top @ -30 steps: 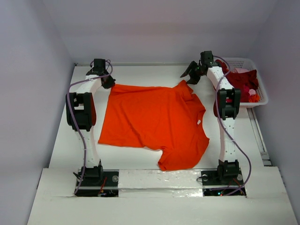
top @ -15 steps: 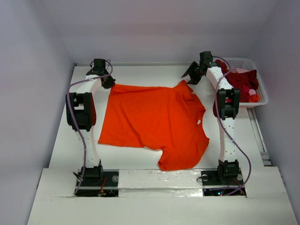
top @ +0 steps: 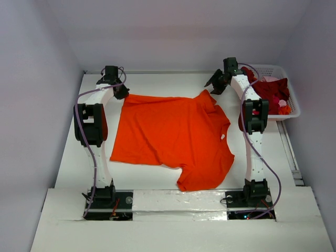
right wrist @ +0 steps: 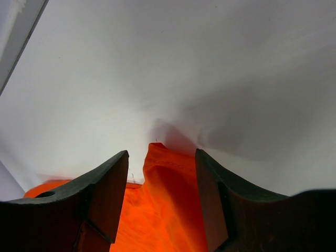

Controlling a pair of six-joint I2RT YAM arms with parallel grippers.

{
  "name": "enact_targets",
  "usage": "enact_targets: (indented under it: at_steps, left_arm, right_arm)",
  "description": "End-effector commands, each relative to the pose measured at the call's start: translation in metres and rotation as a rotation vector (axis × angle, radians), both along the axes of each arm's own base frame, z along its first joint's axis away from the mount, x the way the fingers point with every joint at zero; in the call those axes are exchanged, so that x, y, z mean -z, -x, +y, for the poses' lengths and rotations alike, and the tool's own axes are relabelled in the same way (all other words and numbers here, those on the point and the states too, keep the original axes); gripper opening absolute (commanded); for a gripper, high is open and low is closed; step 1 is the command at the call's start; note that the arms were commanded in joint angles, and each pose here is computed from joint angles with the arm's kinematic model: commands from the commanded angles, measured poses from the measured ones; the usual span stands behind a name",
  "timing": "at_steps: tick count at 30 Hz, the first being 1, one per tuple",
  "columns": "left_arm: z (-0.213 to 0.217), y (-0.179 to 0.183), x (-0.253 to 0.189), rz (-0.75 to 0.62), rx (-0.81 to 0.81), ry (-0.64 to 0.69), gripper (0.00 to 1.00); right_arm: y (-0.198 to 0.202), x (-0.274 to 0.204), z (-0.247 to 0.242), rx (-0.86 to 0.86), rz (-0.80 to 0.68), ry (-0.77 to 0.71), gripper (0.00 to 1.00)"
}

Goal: Fold and stack the t-shirts
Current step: Grap the side of the flattened tshirt furthest away from the robot with both arms

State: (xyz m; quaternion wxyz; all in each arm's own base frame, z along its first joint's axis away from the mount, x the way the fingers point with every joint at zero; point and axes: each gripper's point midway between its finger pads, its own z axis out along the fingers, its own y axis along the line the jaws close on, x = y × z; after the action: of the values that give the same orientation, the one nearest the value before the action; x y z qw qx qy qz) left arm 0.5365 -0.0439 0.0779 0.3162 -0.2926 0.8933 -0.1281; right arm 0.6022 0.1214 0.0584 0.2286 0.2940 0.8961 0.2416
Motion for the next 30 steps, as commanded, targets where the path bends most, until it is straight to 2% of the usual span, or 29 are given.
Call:
enact_targets:
  at_steps: [1, 28, 30]
  left_arm:
    - [0.003, -0.008, -0.054, -0.112, -0.005, -0.002, 0.00]
    - [0.003, -0.009, -0.062, -0.126, -0.004, -0.003, 0.00]
    - [0.003, -0.009, -0.062, -0.124, -0.004, -0.003, 0.00]
  right_arm:
    - [-0.004, -0.014, 0.001, 0.019, -0.031, 0.006, 0.59]
    - [0.016, -0.006, 0.009, 0.027, 0.082, -0.018, 0.55]
    - [0.015, -0.005, 0.010, 0.025, 0.082, -0.020, 0.51]
